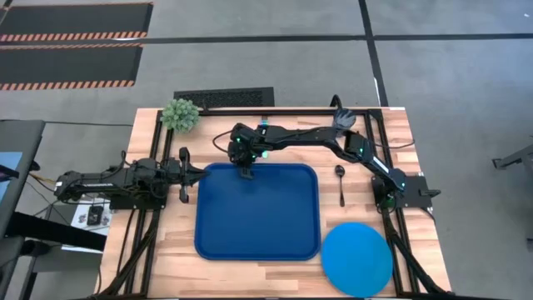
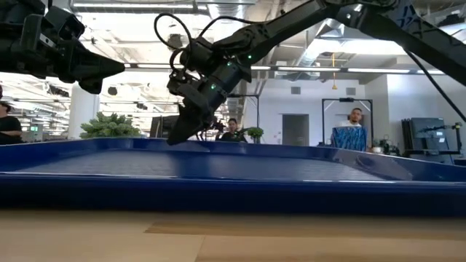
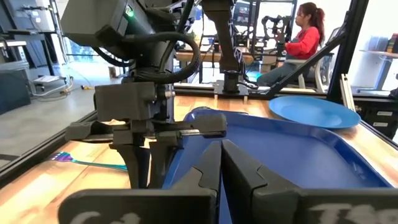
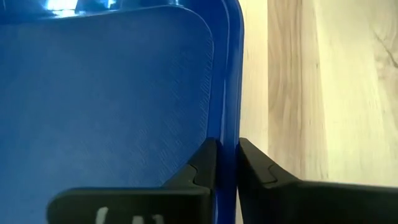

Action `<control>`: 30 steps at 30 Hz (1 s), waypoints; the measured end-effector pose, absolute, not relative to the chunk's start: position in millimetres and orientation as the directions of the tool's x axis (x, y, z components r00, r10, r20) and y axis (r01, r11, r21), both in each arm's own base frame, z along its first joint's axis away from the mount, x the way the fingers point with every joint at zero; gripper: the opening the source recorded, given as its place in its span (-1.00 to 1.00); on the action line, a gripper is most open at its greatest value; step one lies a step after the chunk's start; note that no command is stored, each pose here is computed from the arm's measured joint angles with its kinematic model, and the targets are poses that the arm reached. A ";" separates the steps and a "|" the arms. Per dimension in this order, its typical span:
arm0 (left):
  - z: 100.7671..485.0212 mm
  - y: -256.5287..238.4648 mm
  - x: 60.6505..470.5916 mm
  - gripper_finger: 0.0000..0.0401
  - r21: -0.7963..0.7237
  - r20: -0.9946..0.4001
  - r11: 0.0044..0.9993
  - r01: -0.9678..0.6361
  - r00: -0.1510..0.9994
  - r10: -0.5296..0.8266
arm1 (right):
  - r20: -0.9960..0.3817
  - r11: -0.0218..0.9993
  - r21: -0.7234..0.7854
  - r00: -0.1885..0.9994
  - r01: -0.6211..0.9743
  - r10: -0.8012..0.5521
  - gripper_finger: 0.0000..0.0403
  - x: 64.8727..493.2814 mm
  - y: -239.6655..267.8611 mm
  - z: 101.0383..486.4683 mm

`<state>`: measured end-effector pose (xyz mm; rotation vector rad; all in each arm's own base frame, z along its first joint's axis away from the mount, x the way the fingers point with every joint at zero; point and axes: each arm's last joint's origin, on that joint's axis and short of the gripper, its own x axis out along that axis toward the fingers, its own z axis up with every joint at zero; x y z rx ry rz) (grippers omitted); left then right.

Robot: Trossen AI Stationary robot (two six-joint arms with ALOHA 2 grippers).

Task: Pick and place plate/cup/fork/spoon on tray
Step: Move the blue tray to the middle

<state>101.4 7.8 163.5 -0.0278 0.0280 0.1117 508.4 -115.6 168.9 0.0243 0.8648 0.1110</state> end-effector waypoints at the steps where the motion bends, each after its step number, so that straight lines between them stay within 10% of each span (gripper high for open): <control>1: 163.4 7.7 101.4 -1.00 -0.026 -0.030 0.993 -0.112 0.993 0.111 | -0.762 0.994 0.065 0.639 -0.085 0.105 -0.72 508.5 -115.8 166.7; 18: 163.2 7.2 101.5 -1.00 -0.060 -0.033 0.994 -0.094 0.995 0.092 | -0.782 0.997 -0.014 0.622 -0.078 0.037 -0.31 507.6 -107.7 171.8; 30: 163.4 5.6 101.6 -1.00 -0.071 -0.031 0.997 -0.041 0.999 0.039 | -0.840 0.969 0.048 0.516 -0.241 0.170 -0.93 429.4 -51.9 239.8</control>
